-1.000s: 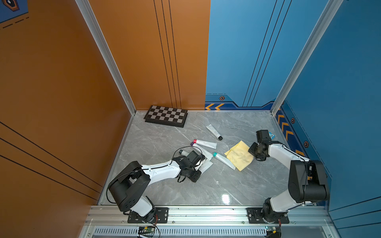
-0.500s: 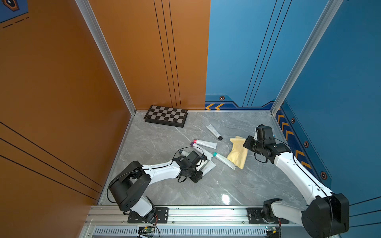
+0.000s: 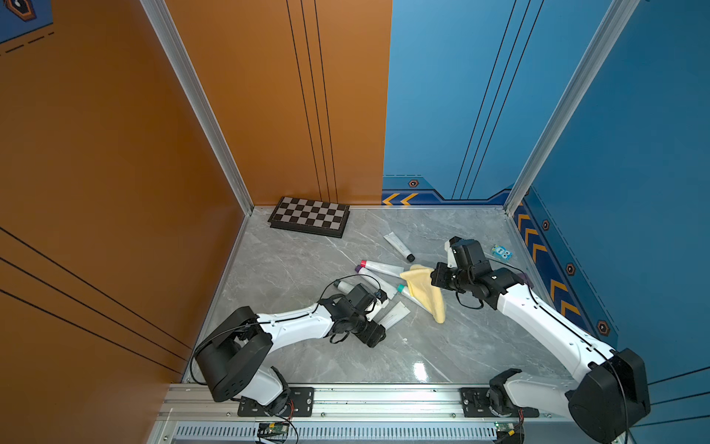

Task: Wipe the surface of the toothpaste tube
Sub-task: Pick up the cleaning item at the center of the board, then wipe the dirt from the toothpaste tube.

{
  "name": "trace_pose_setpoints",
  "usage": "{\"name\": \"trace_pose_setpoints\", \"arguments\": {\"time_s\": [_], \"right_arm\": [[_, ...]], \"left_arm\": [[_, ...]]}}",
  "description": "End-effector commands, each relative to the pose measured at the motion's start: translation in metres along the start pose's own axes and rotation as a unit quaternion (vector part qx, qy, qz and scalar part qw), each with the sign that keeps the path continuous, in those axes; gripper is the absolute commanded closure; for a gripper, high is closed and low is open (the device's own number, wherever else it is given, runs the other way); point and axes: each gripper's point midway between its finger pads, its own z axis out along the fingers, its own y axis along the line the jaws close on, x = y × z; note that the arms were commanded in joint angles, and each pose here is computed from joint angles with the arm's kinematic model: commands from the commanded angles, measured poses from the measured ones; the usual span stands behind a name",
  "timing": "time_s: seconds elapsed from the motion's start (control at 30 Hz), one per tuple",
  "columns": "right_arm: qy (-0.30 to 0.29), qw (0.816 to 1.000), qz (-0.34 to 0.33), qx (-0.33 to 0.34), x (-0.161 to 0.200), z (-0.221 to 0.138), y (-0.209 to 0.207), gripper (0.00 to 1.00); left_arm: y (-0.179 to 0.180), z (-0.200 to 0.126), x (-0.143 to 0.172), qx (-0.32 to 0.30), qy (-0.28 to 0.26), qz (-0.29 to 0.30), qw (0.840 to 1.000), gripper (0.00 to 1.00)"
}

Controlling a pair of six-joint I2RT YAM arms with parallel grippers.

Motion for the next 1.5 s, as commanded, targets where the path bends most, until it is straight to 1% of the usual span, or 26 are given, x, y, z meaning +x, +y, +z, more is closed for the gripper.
{"name": "trace_pose_setpoints", "arguments": {"time_s": [0.0, 0.1, 0.2, 0.27, 0.37, 0.4, 0.5, 0.6, 0.8, 1.03, 1.17, 1.27, 1.47], "right_arm": [[0.014, 1.0, -0.007, -0.026, 0.007, 0.014, 0.012, 1.0], [0.025, 0.999, -0.017, -0.034, 0.009, 0.023, 0.021, 1.0], [0.034, 0.998, -0.025, -0.043, 0.008, 0.03, 0.026, 1.0], [0.043, 0.998, -0.031, -0.046, 0.009, 0.035, 0.028, 1.0], [0.037, 0.998, -0.036, -0.044, 0.005, 0.034, 0.025, 1.0], [0.031, 0.998, -0.036, -0.042, 0.003, 0.032, 0.023, 1.0], [0.024, 0.998, -0.037, -0.043, -0.002, 0.029, 0.021, 1.0], [0.029, 0.997, -0.04, -0.054, -0.004, 0.031, 0.025, 1.0], [0.05, 0.996, -0.047, -0.064, 0.005, 0.044, 0.031, 1.0], [0.072, 0.993, -0.069, -0.069, 0.026, 0.048, 0.044, 1.0], [0.077, 0.991, -0.082, -0.071, 0.037, 0.045, 0.052, 1.0], [0.078, 0.99, -0.088, -0.073, 0.042, 0.042, 0.056, 1.0], [0.079, 0.989, -0.096, -0.074, 0.047, 0.039, 0.061, 1.0]], "left_arm": [[0.021, -0.023, -0.001, -0.047, -0.037, -0.039, 0.997, 0.16], [0.037, -0.041, -0.006, -0.078, -0.075, -0.07, 0.992, 0.15], [0.039, -0.046, -0.009, -0.071, -0.088, -0.082, 0.99, 0.15], [0.036, -0.039, -0.007, -0.06, -0.075, -0.084, 0.992, 0.15], [0.039, -0.028, -0.002, -0.063, -0.054, -0.087, 0.993, 0.15], [0.039, -0.025, -0.008, -0.059, -0.064, -0.087, 0.992, 0.15], [0.035, -0.014, -0.01, -0.039, -0.058, -0.094, 0.993, 0.15], [0.041, -0.007, -0.014, -0.046, -0.058, -0.101, 0.992, 0.15], [0.039, 0.003, -0.025, -0.025, -0.052, -0.101, 0.993, 0.15], [0.033, -0.001, -0.027, -0.01, -0.058, -0.097, 0.994, 0.15], [0.025, 0.003, -0.018, 0.003, -0.04, -0.091, 0.995, 0.15], [0.021, 0.008, -0.01, 0.003, -0.019, -0.084, 0.996, 0.16], [0.022, 0.013, 0.003, -0.005, 0.002, -0.08, 0.997, 0.16]]}}
